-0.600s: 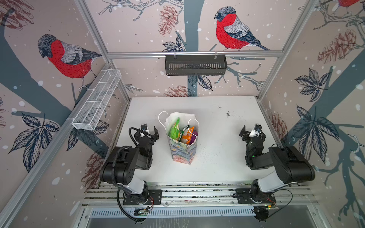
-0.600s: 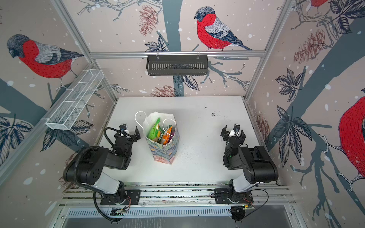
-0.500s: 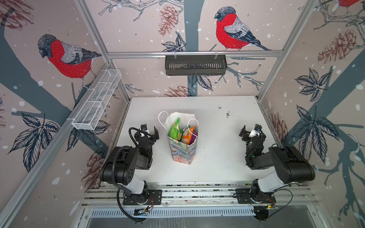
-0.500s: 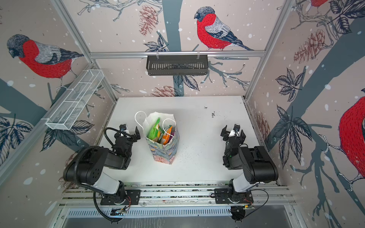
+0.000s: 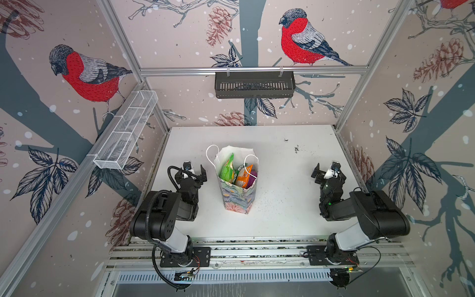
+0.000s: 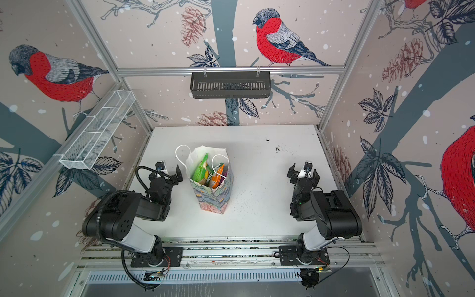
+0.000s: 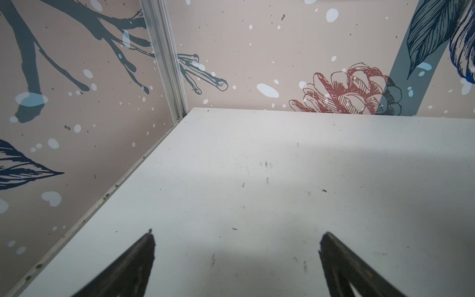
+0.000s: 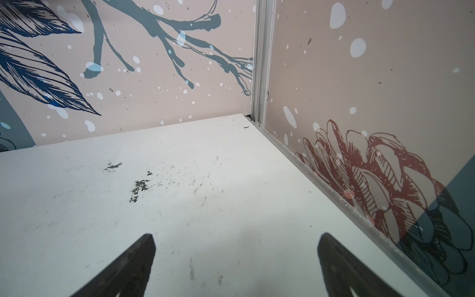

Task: Take the snacks out of the paper bag
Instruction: Pick up the paper bag at the center of the table.

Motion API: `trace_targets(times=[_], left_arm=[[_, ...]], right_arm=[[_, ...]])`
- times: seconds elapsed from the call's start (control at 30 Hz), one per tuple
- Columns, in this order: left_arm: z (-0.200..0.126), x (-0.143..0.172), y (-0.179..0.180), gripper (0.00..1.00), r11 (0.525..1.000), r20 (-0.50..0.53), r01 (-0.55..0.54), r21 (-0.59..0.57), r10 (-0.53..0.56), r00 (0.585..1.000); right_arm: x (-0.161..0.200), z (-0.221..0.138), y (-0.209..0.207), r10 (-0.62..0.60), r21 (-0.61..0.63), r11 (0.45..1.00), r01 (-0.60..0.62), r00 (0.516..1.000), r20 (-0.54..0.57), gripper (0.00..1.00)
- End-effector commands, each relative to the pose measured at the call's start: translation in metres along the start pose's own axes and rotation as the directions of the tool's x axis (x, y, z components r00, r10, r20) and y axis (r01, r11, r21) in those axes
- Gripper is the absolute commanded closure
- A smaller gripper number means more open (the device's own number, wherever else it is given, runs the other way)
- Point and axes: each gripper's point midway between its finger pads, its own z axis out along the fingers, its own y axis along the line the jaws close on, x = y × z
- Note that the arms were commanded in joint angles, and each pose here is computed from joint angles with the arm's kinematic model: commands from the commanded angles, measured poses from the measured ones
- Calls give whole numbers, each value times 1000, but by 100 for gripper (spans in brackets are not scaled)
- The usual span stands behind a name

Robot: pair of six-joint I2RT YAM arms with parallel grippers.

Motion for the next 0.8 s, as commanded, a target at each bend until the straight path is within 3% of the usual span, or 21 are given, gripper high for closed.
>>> trace_targets(times=[0.0,0.5,0.67,0.77], left_arm=[[0,-15,-2,1,1000,56,-1,13,0,998],[2,-14,-3,4,1000,48,0,25,-2,999],[4,-13,-4,29,999,39,7,45,-9,999],[5,-16,3,38,1000,43,19,5,-19,999]], right_arm=[[-6,0,0,16,-4,1000,-16,1000,25,0],[-3,5,2,17,-15,1000,-17,1000,-11,0],[-3,4,2,20,-17,1000,-20,1000,-7,1],[-5,3,1,21,-17,1000,-21,1000,2,11]])
